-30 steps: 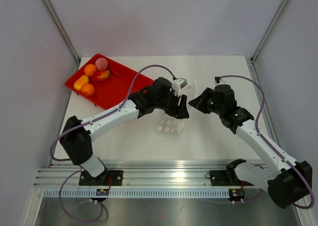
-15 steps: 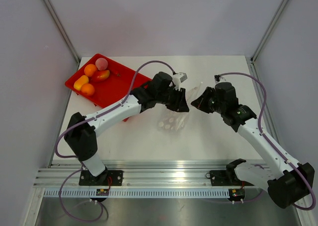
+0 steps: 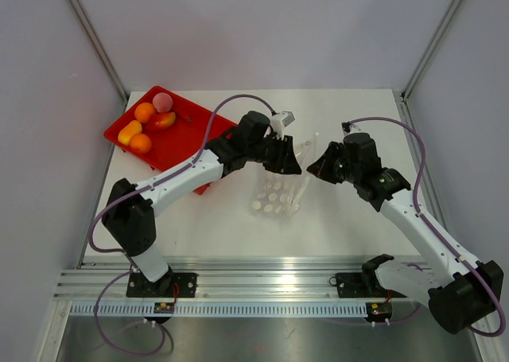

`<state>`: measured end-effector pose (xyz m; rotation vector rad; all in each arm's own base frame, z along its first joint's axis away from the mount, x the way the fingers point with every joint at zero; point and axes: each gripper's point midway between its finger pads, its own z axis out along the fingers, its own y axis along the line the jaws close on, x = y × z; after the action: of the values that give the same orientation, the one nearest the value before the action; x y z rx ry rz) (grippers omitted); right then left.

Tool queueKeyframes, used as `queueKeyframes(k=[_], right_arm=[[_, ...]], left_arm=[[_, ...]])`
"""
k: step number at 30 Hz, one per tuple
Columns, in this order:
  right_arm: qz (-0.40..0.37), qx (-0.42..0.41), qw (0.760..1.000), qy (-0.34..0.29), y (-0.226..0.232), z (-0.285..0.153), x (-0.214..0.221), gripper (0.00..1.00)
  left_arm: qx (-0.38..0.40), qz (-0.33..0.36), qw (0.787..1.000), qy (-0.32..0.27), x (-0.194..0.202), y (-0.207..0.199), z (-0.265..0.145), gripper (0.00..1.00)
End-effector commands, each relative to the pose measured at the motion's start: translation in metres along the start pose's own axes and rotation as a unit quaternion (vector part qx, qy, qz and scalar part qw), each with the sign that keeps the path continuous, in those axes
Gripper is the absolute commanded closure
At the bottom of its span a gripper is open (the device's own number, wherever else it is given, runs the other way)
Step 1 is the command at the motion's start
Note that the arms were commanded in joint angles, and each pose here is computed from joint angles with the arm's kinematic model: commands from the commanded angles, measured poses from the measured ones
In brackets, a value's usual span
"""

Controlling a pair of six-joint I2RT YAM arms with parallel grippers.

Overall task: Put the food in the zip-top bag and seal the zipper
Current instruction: Open the zipper of the food storage bag at the center of the board.

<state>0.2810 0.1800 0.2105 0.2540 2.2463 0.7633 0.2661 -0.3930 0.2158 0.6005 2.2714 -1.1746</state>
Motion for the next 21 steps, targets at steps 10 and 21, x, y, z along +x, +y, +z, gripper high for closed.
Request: queueKeyframes(k=[10,21], right_arm=[[-0.024,0.037,0.999,-0.029,-0.009,-0.007,-0.014,1.00],[-0.168,0.175,0.962,-0.125,-0.016,-0.060,-0.106,1.00]], left_arm=[[0.022,0.006,1.000,-0.004,-0.017,-0.009,0.005,1.00],[0.215,-0.028,0.975,-0.056,-0.068,-0.052,-0.045,1.00]])
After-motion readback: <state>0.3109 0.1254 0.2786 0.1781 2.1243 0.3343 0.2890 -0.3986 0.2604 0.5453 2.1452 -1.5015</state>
